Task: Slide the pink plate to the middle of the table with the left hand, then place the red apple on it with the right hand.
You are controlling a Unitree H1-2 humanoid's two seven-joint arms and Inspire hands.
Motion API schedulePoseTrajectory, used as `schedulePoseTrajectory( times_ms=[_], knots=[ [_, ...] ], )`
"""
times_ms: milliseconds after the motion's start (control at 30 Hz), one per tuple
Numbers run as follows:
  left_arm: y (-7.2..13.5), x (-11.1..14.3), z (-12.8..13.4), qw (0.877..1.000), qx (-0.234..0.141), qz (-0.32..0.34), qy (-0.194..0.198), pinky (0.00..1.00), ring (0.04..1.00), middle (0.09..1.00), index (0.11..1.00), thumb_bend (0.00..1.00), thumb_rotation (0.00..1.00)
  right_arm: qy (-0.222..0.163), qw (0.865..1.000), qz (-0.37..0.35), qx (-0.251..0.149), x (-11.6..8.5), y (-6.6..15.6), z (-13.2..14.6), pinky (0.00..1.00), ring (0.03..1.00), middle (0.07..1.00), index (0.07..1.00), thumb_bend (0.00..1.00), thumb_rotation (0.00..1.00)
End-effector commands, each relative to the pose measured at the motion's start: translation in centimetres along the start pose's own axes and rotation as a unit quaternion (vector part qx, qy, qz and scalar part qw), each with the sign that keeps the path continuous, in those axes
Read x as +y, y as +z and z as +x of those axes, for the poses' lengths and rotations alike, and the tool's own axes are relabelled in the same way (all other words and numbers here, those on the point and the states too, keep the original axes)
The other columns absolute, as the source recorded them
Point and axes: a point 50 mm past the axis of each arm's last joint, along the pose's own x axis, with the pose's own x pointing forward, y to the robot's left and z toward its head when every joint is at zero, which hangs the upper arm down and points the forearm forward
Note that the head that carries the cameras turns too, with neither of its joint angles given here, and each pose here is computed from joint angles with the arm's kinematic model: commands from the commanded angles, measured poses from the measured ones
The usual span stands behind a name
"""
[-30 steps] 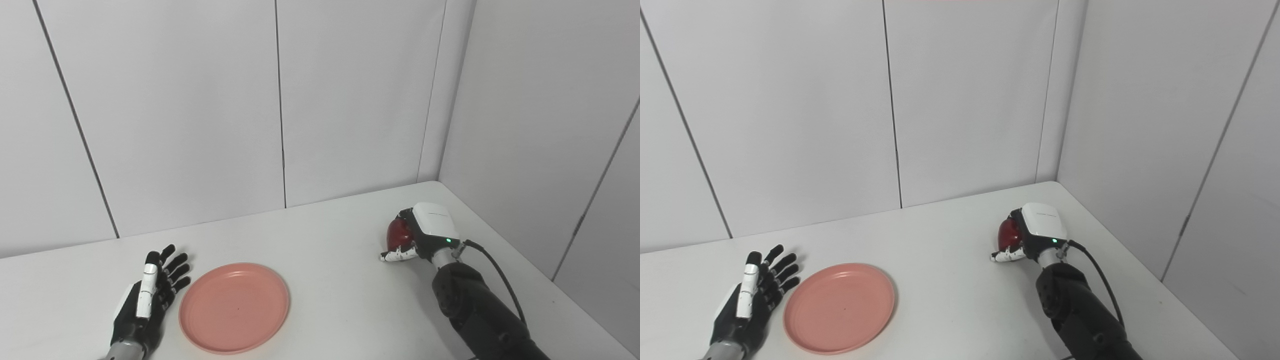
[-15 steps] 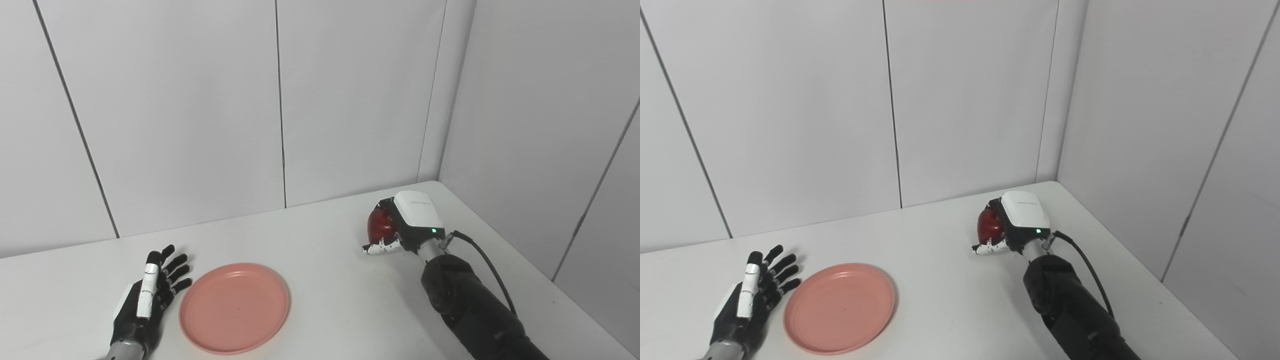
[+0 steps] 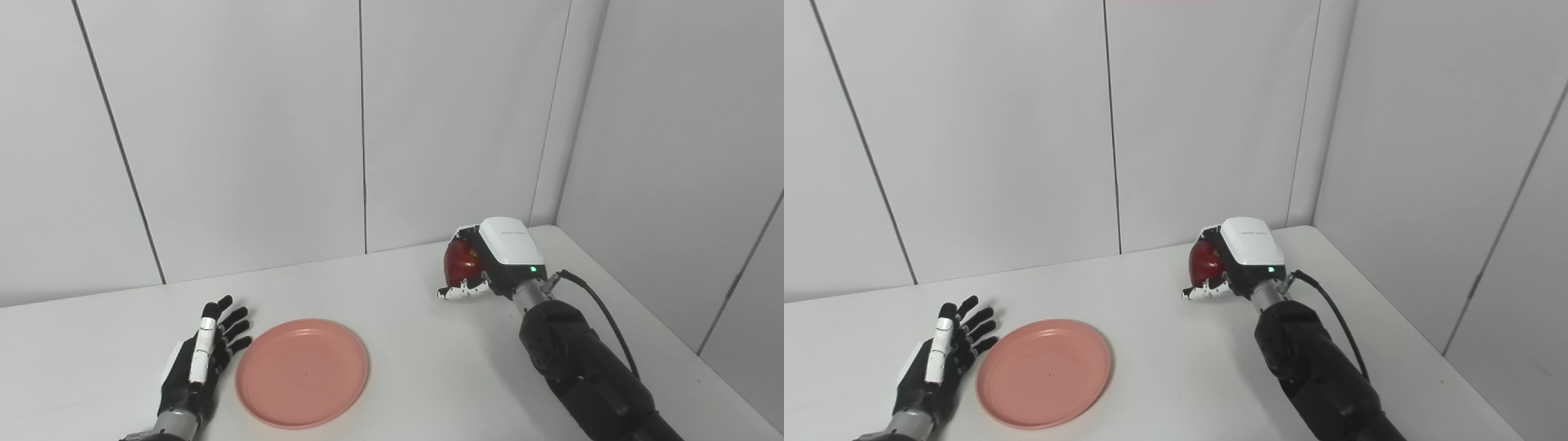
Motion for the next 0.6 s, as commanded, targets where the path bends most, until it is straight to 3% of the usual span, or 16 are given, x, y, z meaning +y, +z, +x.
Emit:
schedulePoseTrajectory(
  times_ms=[0, 567],
  knots=[
    [-2.3, -1.0, -0.5, 0.998, 0.059, -0.002, -0.008, 0.83, 0.885, 0.874, 0.906, 0.77, 0.98, -0.054, 0.998, 0.001, -0.043, -3.3, 1.7, 1.8, 0.12, 0.170, 0.260, 0.488, 0.51, 0.16],
    [-3.1, -3.2, -0.2, 0.998, 0.058, -0.005, -0.006, 0.80, 0.879, 0.871, 0.906, 0.80, 1.00, -0.048, 0.994, 0.010, -0.097, -4.9, 4.8, 2.4, 0.13, 0.191, 0.290, 0.491, 0.50, 0.16]
  ],
)
